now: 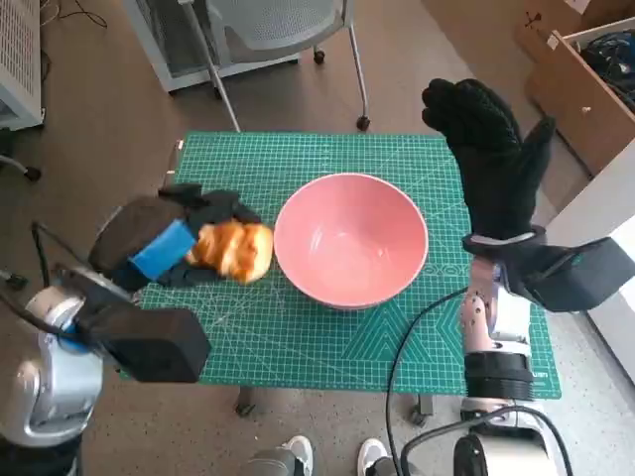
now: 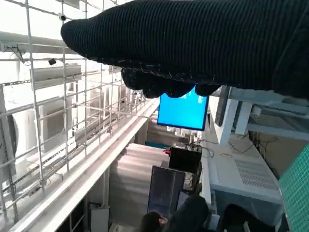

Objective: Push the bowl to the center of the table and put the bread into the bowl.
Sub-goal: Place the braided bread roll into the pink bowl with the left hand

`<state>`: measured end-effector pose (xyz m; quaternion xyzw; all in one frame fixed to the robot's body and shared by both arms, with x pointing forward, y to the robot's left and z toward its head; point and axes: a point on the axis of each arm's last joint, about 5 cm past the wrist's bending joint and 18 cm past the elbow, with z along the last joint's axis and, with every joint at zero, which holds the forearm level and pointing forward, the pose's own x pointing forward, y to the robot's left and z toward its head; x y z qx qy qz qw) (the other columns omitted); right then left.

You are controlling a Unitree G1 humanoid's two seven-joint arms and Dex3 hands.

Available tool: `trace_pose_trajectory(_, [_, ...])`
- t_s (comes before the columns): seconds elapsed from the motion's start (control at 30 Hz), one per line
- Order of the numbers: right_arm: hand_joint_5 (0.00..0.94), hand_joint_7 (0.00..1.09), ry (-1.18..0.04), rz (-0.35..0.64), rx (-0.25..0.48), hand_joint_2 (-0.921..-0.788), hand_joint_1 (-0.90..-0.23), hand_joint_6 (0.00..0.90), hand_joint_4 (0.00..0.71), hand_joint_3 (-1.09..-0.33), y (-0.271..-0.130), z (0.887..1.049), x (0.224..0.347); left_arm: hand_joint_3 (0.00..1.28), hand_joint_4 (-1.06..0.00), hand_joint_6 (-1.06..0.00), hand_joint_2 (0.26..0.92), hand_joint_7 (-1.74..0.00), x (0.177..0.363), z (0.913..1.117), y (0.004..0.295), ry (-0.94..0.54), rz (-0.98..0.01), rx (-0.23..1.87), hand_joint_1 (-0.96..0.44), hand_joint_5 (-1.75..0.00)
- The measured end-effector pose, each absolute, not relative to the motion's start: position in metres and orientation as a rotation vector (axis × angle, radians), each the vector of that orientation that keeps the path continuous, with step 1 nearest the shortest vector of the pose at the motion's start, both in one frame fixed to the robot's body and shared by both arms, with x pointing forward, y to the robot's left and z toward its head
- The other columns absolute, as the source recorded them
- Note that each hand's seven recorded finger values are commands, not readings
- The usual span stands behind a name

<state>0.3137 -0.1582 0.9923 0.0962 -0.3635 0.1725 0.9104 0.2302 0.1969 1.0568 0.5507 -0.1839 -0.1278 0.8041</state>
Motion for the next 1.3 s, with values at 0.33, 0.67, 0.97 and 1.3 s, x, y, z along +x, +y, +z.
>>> trace_pose_trajectory(0.33, [0.003,0.40,-0.749,0.353,0.197,-0.921,-0.518,0.209,0.341,-0.578,-0.159,0.991,0.312,0.01,-0.79,-0.71,0.905,-1.10,0.255,1.065,0.149,-0.549,-0.344,1.138,0.00,-1.03])
trace_pose_trajectory(0.67, [0.001,0.40,-0.751,0.335,0.181,-0.921,-0.521,0.207,0.336,-0.584,-0.166,0.988,0.308,0.01,-0.79,-0.65,0.919,-1.14,0.289,1.043,0.120,-0.524,-0.458,1.111,0.00,-1.07])
trace_pose_trajectory(0.97, [0.002,0.40,-0.766,0.312,0.168,-0.921,-0.530,0.201,0.328,-0.590,-0.171,0.988,0.304,0.04,-0.77,-0.62,0.920,-1.15,0.311,1.028,0.112,-0.448,-0.505,1.104,0.00,-1.11])
trace_pose_trajectory(1.3, [0.001,0.41,-0.780,0.281,0.167,-0.921,-0.529,0.194,0.326,-0.596,-0.173,0.989,0.301,0.06,-0.21,-0.19,0.908,-0.55,0.319,1.019,0.109,-0.356,-0.545,1.122,-0.28,-0.22])
